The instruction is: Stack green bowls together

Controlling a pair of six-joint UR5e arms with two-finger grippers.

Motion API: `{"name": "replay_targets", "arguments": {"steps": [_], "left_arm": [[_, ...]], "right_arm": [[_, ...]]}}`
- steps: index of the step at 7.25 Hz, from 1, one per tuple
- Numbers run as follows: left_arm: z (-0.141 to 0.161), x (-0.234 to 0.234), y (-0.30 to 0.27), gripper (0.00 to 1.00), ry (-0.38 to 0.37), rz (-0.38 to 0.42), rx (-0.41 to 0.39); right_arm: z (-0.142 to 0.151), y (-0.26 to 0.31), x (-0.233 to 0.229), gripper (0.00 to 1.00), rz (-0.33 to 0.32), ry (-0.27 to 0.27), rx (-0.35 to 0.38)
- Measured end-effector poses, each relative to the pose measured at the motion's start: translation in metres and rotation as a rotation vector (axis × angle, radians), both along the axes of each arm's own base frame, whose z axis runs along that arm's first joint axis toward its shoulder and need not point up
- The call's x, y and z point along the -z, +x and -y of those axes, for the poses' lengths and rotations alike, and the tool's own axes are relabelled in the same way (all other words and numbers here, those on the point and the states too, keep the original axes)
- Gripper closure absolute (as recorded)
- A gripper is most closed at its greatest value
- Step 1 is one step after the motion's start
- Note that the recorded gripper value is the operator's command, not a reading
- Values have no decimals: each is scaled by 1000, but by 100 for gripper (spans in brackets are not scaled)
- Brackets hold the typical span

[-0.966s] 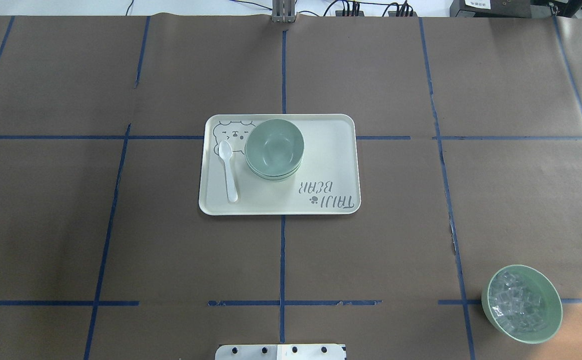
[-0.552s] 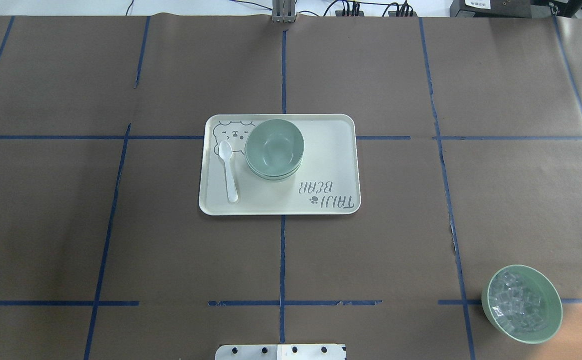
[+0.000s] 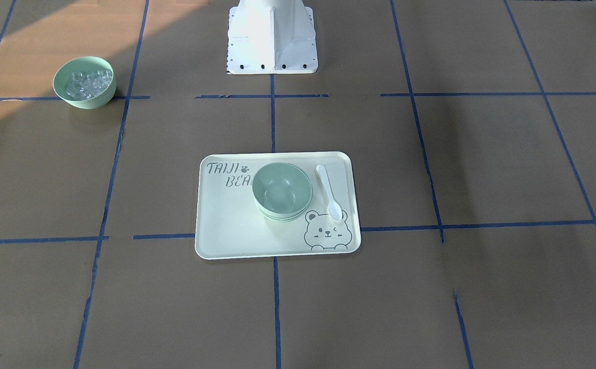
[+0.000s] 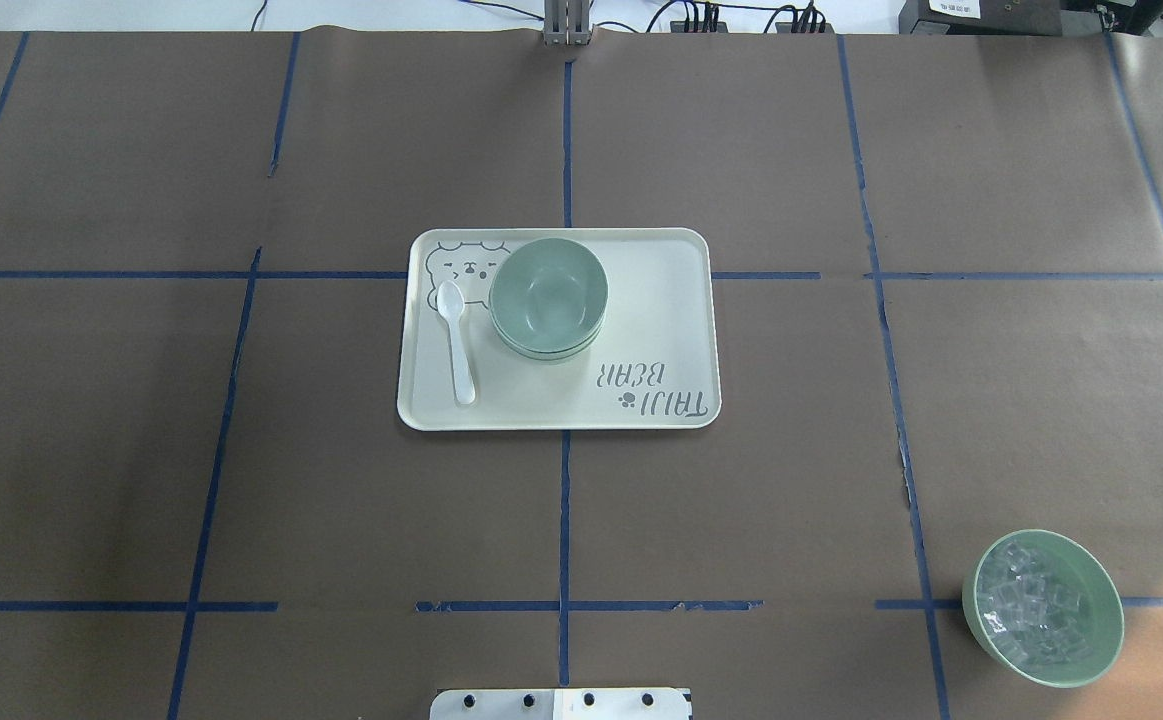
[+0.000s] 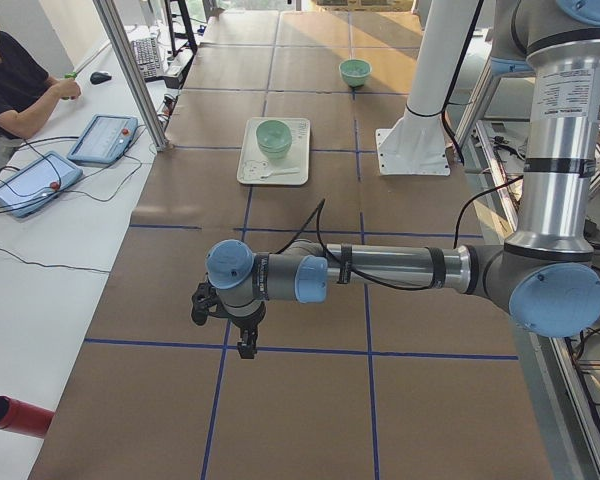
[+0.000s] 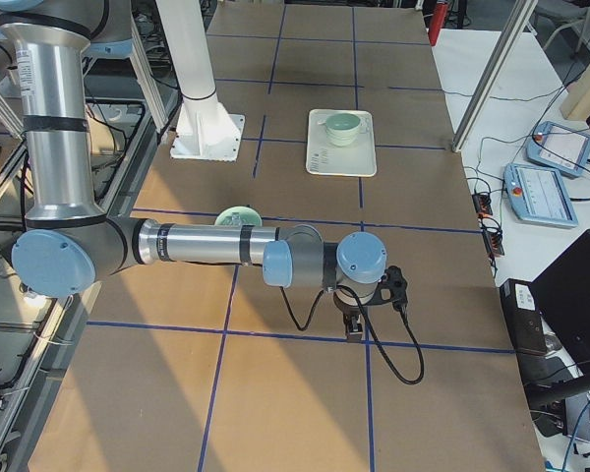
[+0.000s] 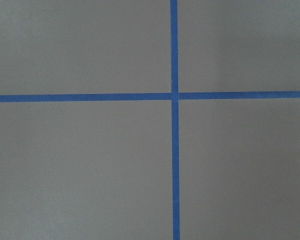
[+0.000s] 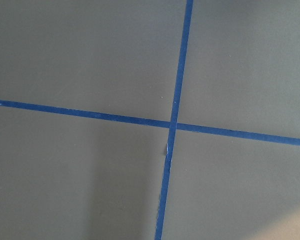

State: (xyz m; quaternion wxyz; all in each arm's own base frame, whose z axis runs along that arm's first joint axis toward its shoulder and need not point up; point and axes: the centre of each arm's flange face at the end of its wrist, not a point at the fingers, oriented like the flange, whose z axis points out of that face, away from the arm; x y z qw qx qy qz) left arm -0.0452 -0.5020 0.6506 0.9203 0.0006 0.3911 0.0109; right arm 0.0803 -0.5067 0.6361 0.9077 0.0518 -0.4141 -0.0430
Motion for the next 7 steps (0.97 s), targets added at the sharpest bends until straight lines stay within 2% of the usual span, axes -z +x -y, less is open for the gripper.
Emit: {"name": "replay_targets", "arguments": {"steps": [7], "left_arm": [[-1, -1, 0, 0, 3, 1, -3]], "right_arm": [[1, 0, 3, 0, 0, 6, 0]]}}
